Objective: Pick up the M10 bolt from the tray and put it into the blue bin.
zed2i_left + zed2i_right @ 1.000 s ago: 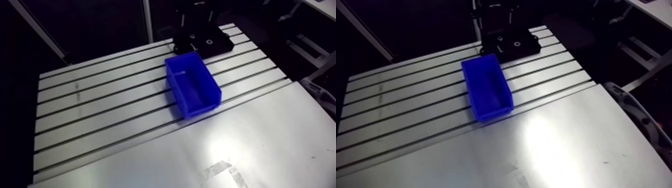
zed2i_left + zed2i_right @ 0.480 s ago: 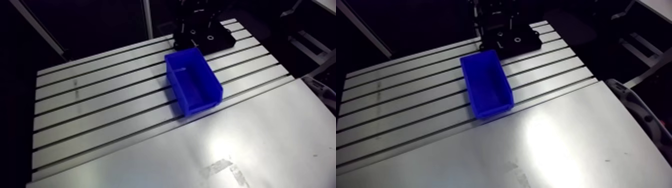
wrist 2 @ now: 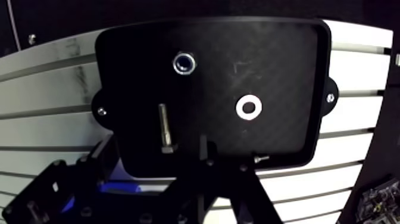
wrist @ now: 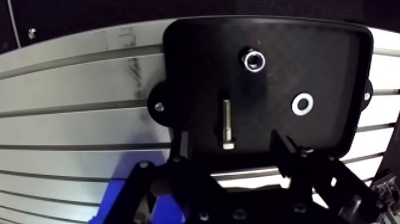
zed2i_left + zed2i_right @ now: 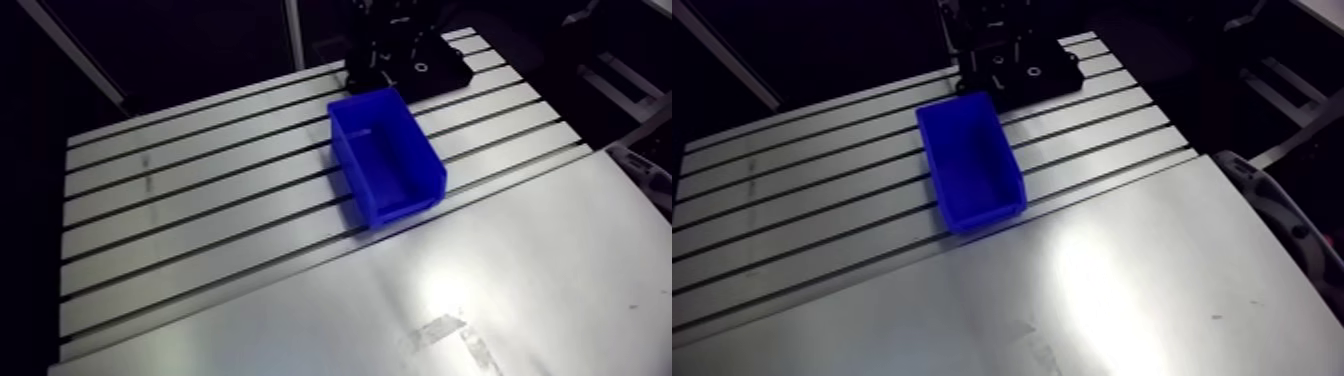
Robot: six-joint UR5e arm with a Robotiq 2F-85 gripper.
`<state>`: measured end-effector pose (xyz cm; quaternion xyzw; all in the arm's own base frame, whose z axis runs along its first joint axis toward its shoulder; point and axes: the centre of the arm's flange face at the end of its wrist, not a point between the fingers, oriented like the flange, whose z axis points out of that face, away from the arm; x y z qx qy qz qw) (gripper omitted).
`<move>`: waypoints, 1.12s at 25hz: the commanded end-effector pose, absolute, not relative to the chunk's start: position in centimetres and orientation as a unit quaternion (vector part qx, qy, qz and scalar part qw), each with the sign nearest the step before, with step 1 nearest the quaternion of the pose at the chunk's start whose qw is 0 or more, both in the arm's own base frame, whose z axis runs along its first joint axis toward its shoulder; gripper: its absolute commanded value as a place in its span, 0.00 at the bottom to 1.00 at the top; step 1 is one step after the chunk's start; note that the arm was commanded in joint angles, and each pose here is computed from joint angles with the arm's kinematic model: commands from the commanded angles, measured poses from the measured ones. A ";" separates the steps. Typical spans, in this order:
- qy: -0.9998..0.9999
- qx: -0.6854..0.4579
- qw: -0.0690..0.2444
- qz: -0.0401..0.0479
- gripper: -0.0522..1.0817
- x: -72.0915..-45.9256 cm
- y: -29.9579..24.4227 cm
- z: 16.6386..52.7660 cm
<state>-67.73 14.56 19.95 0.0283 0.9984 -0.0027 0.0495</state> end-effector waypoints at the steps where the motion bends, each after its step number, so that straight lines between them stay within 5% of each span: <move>1: 0.998 0.030 0.055 -0.005 0.31 -67.8 14.9 18.9; 11: 0.998 0.029 0.059 -0.006 0.41 -67.8 14.8 18.4; 28: 0.997 0.029 0.067 -0.009 0.43 -67.7 14.6 17.3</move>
